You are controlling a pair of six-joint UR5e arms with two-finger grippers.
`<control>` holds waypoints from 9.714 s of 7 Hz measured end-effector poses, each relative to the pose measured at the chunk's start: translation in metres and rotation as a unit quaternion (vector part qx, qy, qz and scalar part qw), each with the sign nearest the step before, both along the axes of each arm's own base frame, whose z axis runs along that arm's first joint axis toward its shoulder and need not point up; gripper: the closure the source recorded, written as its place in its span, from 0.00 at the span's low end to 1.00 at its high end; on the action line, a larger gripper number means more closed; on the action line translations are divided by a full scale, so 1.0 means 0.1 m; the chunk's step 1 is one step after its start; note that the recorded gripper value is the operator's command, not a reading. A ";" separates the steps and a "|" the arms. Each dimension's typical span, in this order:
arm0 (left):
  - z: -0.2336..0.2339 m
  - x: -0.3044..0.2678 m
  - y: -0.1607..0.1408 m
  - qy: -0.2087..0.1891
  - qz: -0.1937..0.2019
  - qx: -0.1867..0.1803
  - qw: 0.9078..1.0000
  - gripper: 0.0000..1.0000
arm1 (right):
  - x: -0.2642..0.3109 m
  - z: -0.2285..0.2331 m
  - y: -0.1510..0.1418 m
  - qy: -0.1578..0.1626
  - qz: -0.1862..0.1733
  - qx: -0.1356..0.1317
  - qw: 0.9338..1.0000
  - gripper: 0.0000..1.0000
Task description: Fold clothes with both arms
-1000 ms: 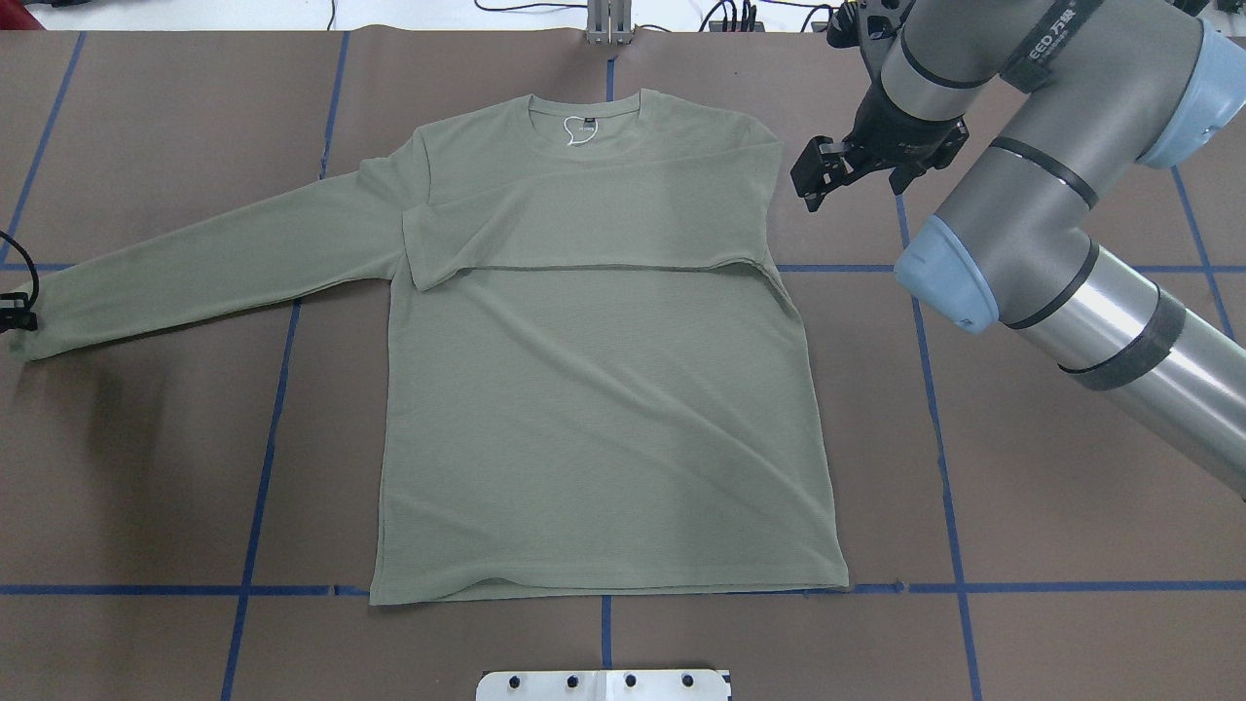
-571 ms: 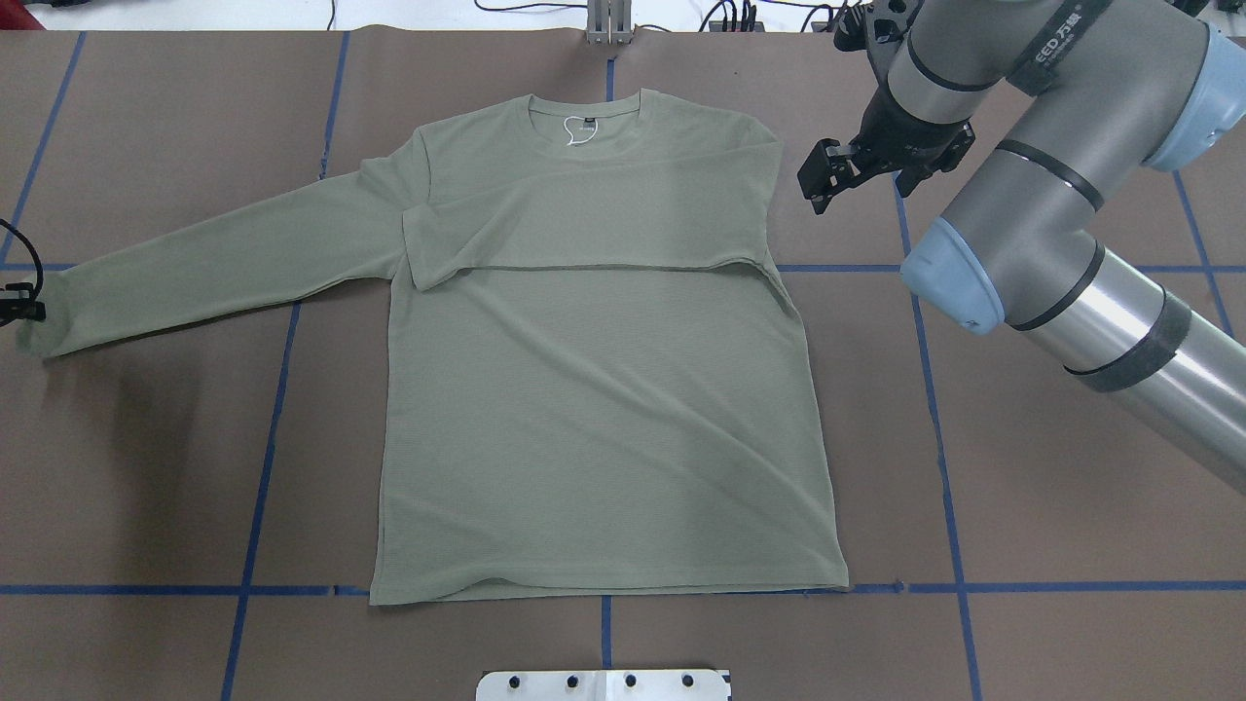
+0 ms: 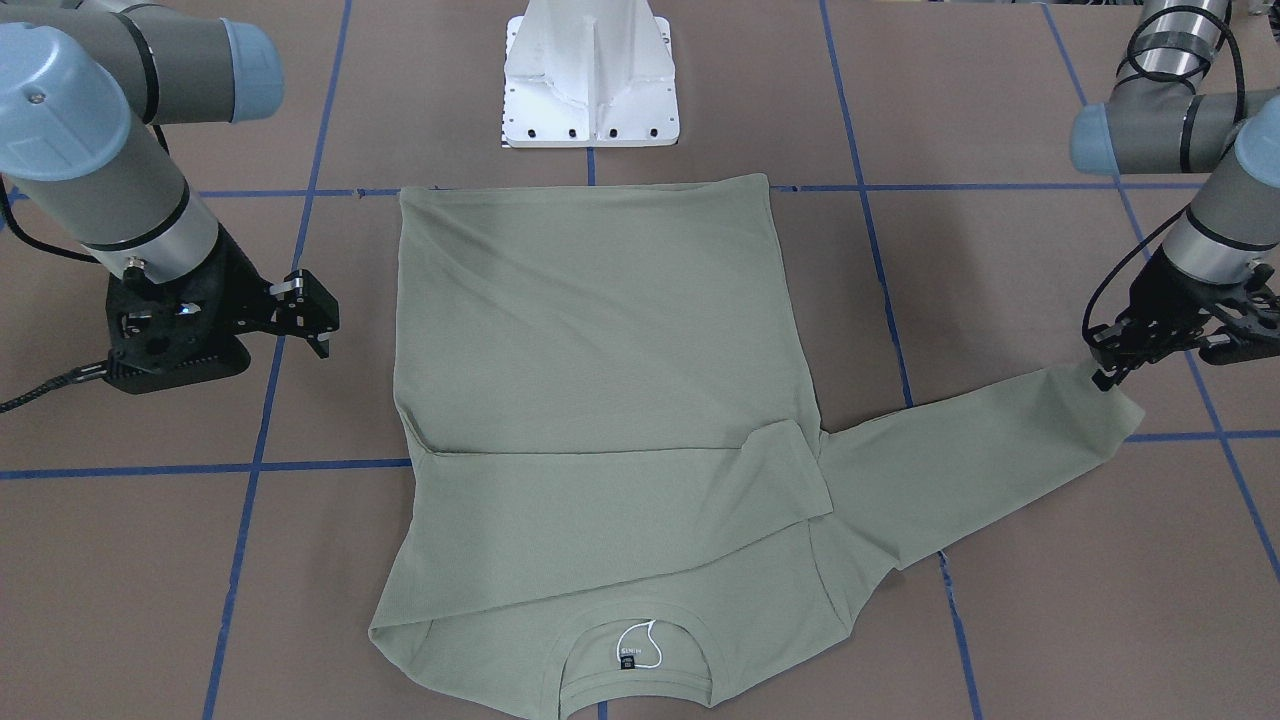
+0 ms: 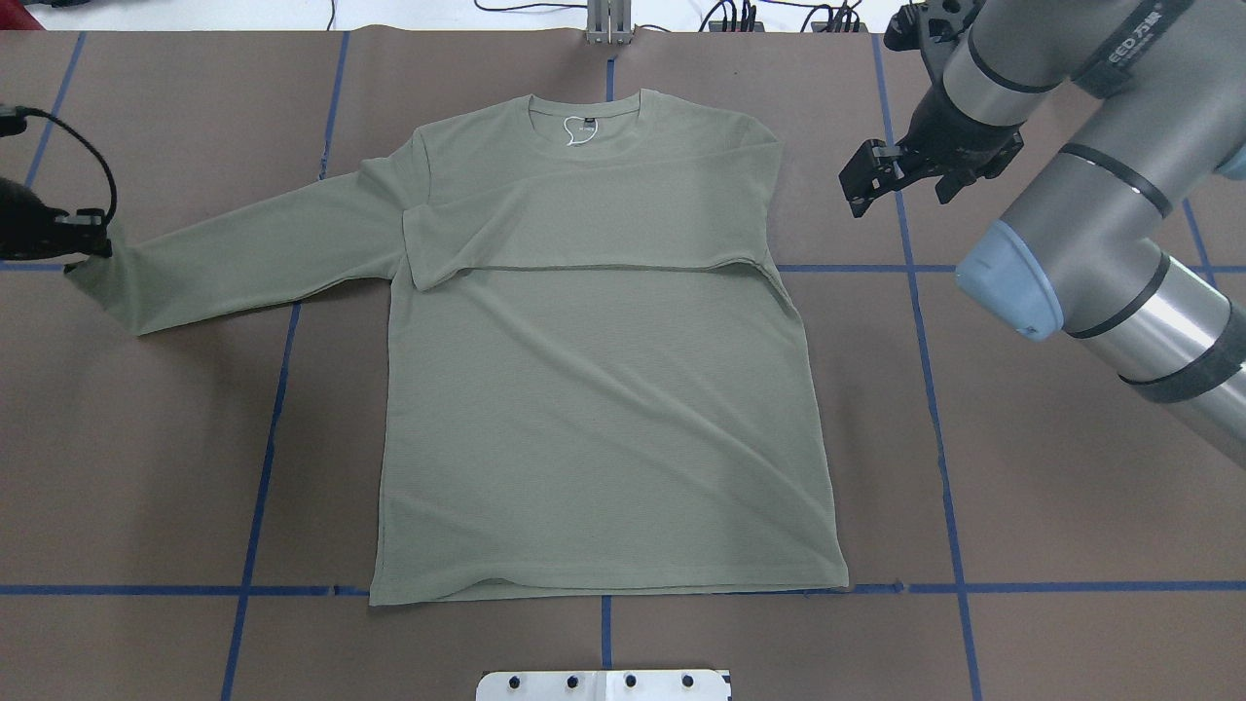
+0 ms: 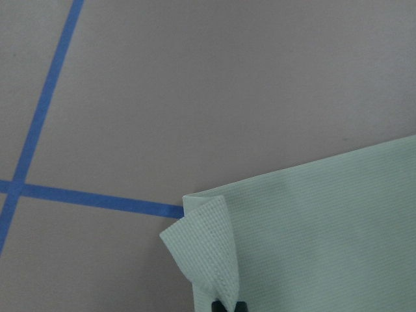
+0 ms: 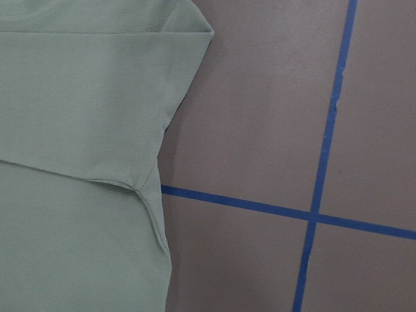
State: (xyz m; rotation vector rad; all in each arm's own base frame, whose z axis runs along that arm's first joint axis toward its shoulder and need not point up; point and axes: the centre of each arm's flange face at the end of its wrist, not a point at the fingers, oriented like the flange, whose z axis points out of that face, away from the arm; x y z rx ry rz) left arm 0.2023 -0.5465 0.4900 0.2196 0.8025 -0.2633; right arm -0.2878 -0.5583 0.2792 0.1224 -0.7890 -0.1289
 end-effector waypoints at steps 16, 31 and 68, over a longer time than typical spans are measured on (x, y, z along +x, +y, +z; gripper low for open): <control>-4.25 3.56 -0.25 0.235 -0.030 -0.077 0.968 0.69 | 1.25 1.20 -0.02 0.004 0.017 -0.059 0.998 0.00; -2.37 2.11 1.02 0.051 0.094 0.087 0.990 0.00 | -0.40 0.50 1.60 -0.048 0.073 -0.058 0.994 0.00; -1.97 1.27 1.80 0.057 0.140 0.069 0.986 0.00 | -1.81 0.80 3.10 0.013 0.091 -0.112 0.989 1.00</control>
